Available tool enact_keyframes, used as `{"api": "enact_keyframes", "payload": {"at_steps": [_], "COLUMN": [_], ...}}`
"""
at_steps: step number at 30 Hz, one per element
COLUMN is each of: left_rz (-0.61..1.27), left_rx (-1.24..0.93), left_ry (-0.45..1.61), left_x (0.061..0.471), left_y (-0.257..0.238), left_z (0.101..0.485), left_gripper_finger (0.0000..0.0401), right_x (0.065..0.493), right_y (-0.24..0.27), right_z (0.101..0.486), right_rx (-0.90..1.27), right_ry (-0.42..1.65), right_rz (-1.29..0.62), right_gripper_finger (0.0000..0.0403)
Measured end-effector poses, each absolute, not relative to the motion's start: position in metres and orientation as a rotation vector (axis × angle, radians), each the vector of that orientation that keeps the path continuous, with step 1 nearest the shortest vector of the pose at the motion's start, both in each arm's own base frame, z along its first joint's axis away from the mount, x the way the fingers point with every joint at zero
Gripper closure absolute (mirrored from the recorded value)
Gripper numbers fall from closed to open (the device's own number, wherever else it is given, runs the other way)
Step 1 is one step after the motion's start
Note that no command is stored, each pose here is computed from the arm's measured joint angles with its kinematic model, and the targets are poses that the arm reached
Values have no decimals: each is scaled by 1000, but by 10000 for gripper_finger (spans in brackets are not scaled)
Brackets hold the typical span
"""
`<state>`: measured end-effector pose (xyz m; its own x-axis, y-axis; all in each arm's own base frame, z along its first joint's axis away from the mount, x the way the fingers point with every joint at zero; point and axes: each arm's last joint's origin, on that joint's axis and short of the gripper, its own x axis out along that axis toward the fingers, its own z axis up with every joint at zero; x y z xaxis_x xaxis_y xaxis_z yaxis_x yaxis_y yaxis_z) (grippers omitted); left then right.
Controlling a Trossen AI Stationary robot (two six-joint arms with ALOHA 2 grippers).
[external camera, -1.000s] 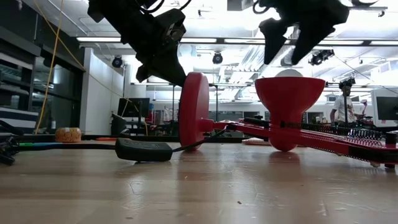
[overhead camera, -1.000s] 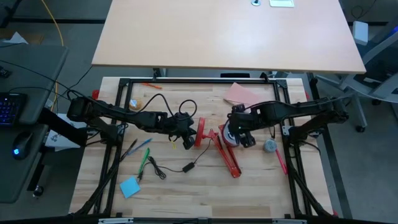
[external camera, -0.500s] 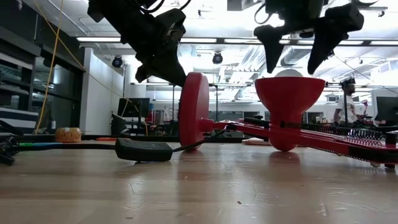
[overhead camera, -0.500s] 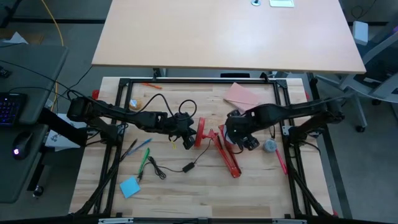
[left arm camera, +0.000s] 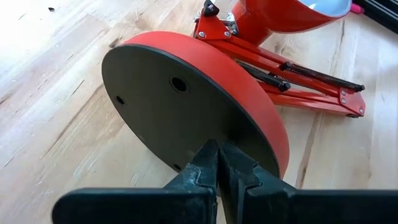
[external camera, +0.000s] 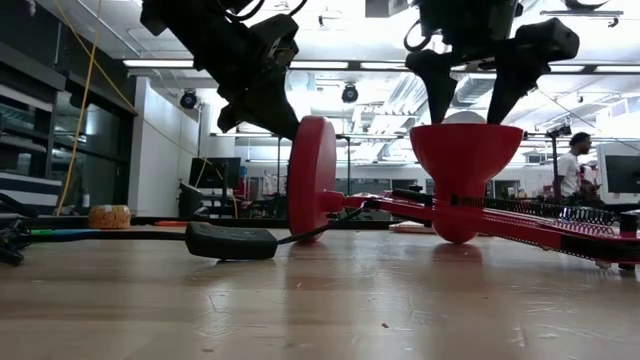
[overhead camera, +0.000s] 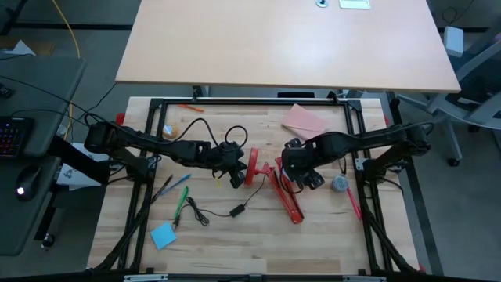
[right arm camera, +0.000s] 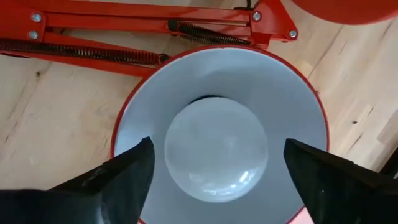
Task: Screw lightbulb
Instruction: Insert the white lightbulb into the red lamp
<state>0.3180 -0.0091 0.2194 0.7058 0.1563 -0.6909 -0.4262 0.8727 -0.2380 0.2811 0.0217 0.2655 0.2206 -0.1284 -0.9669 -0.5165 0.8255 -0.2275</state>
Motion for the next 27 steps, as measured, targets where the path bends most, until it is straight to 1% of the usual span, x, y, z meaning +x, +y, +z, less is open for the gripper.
{"api": "enact_keyframes", "payload": {"at_steps": [3, 6, 12, 15, 20, 27], "left_rz": [334, 333, 325, 324, 330, 347], "left_rx": [-401, -401, -375, -367, -362, -336], "left_ry": [719, 720, 730, 737, 748, 748], "left_x": [318, 318, 318, 317, 316, 316], "left_y": [-9, -9, -9, -9, -9, 2], "left_z": [219, 219, 219, 219, 218, 218], "left_gripper_finger": [401, 401, 401, 401, 401, 401], "right_x": [282, 284, 287, 287, 287, 288], "right_y": [22, 22, 23, 23, 23, 23], "right_z": [264, 261, 255, 255, 255, 255], "right_rx": [-573, -543, -493, -451, -301, 22], "right_ry": [1347, 1361, 1390, 1393, 1395, 1362], "right_rz": [286, 266, 232, 186, 56, -211], "right_gripper_finger": [78, 88, 91, 91, 91, 91]}}
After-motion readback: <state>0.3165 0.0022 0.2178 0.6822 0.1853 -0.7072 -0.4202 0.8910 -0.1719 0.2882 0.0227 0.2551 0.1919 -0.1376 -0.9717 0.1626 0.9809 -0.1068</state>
